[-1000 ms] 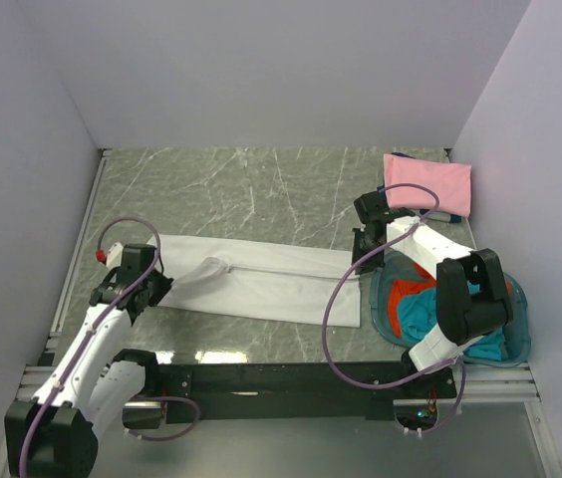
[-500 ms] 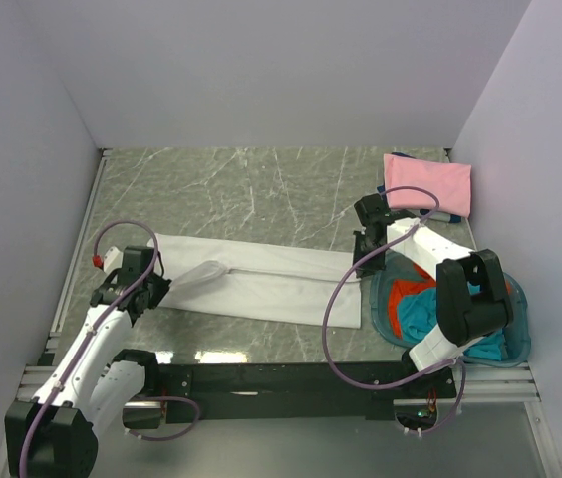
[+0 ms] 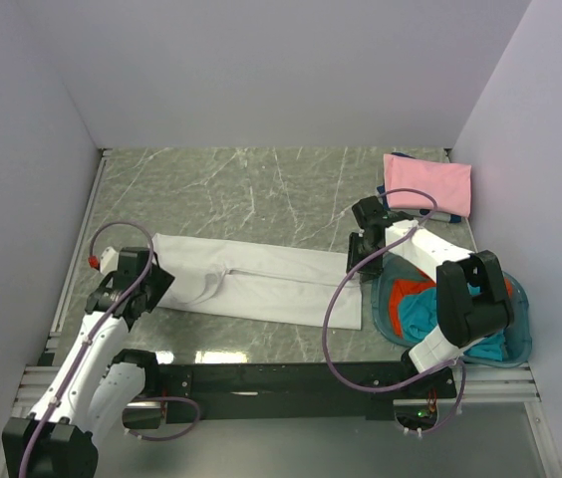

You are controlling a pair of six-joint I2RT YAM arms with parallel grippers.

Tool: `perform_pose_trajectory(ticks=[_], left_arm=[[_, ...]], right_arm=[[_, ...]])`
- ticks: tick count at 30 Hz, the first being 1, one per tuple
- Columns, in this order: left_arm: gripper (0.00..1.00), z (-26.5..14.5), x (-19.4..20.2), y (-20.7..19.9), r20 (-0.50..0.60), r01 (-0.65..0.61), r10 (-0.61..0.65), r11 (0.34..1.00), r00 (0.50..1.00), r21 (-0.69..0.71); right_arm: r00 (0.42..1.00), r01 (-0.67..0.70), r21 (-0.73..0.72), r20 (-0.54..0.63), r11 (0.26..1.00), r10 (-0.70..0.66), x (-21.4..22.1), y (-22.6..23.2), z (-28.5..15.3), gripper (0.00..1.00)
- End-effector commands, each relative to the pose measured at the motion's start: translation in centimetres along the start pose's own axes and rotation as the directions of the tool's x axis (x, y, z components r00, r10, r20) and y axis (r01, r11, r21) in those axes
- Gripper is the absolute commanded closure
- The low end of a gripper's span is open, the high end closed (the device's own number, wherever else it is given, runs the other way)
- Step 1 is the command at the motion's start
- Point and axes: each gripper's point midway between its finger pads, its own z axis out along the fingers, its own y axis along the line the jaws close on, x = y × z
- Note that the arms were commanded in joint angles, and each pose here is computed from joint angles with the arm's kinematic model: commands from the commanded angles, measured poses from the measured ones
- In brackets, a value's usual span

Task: Fold and stack the t-shirts
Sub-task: Fold the tshirt

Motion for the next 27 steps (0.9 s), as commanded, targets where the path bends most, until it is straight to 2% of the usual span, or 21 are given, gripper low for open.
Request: perform_pose_trajectory(ticks=[1, 6, 10, 16, 20, 23, 27], left_arm=[[0.42, -1.6, -1.5, -2.9, 0.035, 0.002, -0.006, 0.993, 0.999, 0.117], [0.43, -0.3, -0.3, -5.8, -0.026, -0.009, 0.016, 0.972, 1.0, 0.235], [0.43, 0.9, 0.1, -9.9, -0.051, -0.037, 0.06, 0.929, 0.997, 0.369], [0.43, 3.5, 3.3, -13.4, -0.133, -0.161, 0.229, 0.907, 0.964, 0.389], [0.46, 3.8, 4.8, -15.0, -0.144, -0.21, 0.294, 0.883, 0.945, 0.42], [0.51, 4.3, 5.8, -14.8, -0.163, -0.232, 0.318, 0.886, 0.934, 0.402], [0.65, 4.6, 7.0, -13.0, -0.208, -0.257, 0.342, 0.901, 0.917, 0.349]], right_arm=[[0.998, 0.008, -0.003, 0.069, 1.0, -0.008, -1.5, 0.2, -1.3, 0.53], [0.997, 0.018, -0.035, 0.08, 0.999, -0.015, -2.0, 1.0, -1.6, 0.53], [0.996, 0.029, -0.048, 0.087, 0.998, -0.025, -2.3, 1.5, -1.8, 0.53], [0.995, 0.039, -0.06, 0.095, 0.997, -0.034, -2.8, 2.0, -2.1, 0.53], [0.994, 0.044, -0.074, 0.103, 0.996, -0.036, -3.0, 2.5, -2.3, 0.53], [0.994, 0.048, -0.075, 0.104, 0.996, -0.04, -2.9, 2.6, -2.3, 0.53], [0.993, 0.047, -0.075, 0.108, 0.996, -0.038, -2.9, 2.5, -2.4, 0.54]])
